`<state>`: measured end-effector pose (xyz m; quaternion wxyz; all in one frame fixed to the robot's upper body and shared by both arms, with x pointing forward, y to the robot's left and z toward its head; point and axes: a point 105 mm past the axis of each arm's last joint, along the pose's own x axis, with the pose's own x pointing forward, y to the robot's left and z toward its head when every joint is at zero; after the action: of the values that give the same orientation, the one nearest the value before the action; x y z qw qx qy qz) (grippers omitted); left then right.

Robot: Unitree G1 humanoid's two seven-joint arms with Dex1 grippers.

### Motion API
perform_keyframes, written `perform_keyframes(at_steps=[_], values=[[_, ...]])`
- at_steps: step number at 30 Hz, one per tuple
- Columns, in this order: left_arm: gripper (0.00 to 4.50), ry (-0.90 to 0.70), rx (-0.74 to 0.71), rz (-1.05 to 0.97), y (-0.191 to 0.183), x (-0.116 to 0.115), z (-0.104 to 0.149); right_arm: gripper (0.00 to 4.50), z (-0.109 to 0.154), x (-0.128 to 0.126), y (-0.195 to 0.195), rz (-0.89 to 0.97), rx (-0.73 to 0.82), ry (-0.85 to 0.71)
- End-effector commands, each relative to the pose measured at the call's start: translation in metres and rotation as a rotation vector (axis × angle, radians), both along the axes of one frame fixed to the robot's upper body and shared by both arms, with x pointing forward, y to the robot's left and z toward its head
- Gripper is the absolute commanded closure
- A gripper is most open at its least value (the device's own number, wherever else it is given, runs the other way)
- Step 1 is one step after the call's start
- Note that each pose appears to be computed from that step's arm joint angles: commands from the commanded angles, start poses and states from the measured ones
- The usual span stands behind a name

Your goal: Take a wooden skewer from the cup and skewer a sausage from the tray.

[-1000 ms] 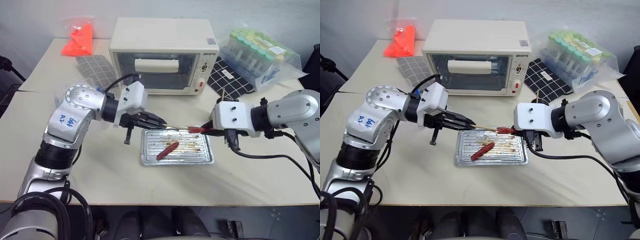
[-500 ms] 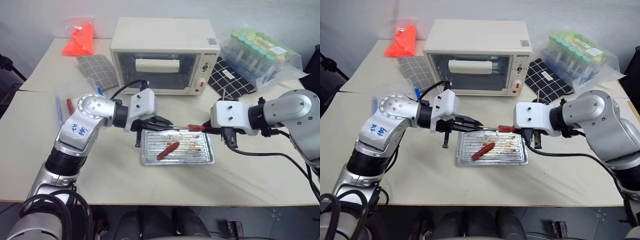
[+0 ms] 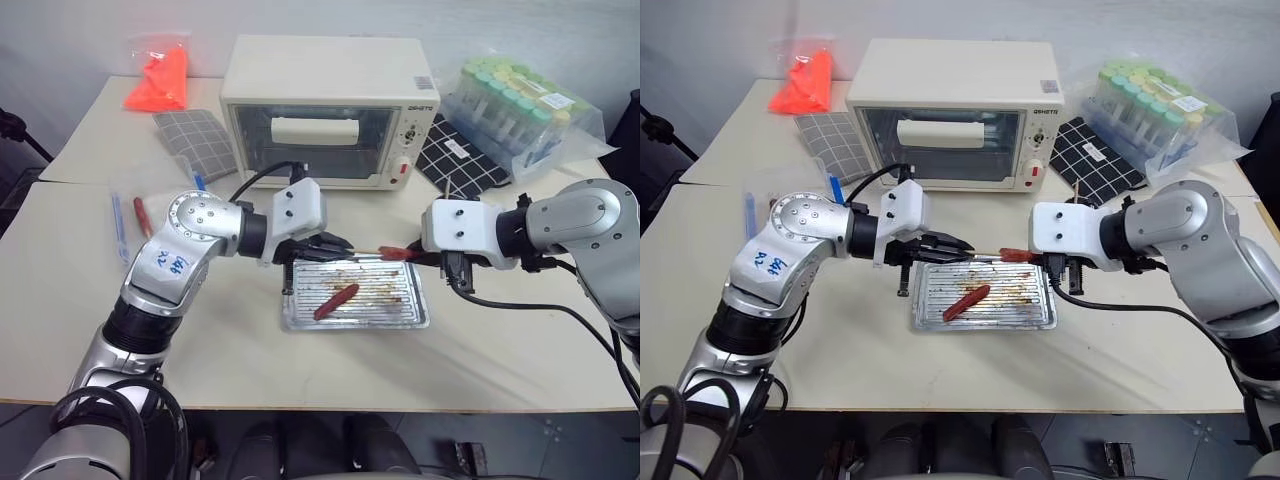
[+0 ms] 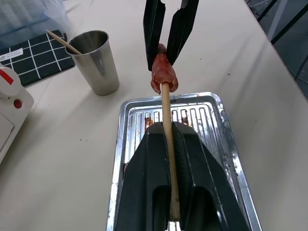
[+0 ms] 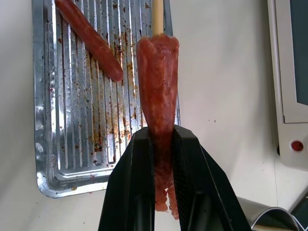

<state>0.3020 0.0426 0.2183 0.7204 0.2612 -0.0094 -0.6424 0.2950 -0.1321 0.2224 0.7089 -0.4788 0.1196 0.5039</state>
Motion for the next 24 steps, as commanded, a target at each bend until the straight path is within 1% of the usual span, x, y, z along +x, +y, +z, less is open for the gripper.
perform_keyframes(at_steps=[1,2,3,7,8,11,13,15,17,20,23,24], values=[[4.5,-0.025,-0.013,-0.014,-0.012,-0.003,-0.001,3.92,0.015,-0.018,0.023,0.143,0.024,-0.061],[4.5,-0.024,-0.012,-0.004,-0.01,-0.002,-0.002,3.6,0.016,-0.017,0.022,0.136,0.025,-0.066],[4.5,-0.023,-0.01,0.007,-0.007,0.0,-0.003,3.45,0.017,-0.016,0.021,0.128,0.028,-0.072],[4.5,-0.014,-0.009,0.062,0.008,0.003,-0.008,2.34,0.02,-0.013,0.017,0.103,0.036,-0.091],[4.5,-0.01,-0.013,0.081,0.014,0.003,-0.01,2.14,0.022,-0.012,0.015,0.091,0.041,-0.102],[4.5,-0.001,-0.044,0.141,0.031,0.002,-0.01,2.14,0.032,-0.005,0.007,0.037,0.075,-0.117],[4.5,-0.013,-0.082,0.191,0.041,0.0,-0.006,2.14,0.042,-0.002,0.002,-0.004,0.133,-0.103],[4.5,-0.021,-0.142,0.238,0.05,-0.005,0.002,2.14,0.051,-0.003,-0.001,-0.026,0.209,-0.058],[4.5,-0.022,-0.235,0.298,0.061,-0.013,0.015,2.14,0.061,-0.006,-0.004,-0.038,0.308,0.008],[4.5,-0.05,-0.369,0.465,0.092,-0.022,0.03,2.14,0.073,-0.011,-0.01,-0.055,0.432,0.097],[4.5,-0.076,-0.497,0.638,0.122,-0.033,0.038,2.14,0.078,-0.013,-0.015,-0.059,0.485,0.133],[4.5,-0.094,-0.506,0.696,0.131,-0.039,0.036,1.97,0.08,-0.013,-0.016,-0.06,0.503,0.143]])
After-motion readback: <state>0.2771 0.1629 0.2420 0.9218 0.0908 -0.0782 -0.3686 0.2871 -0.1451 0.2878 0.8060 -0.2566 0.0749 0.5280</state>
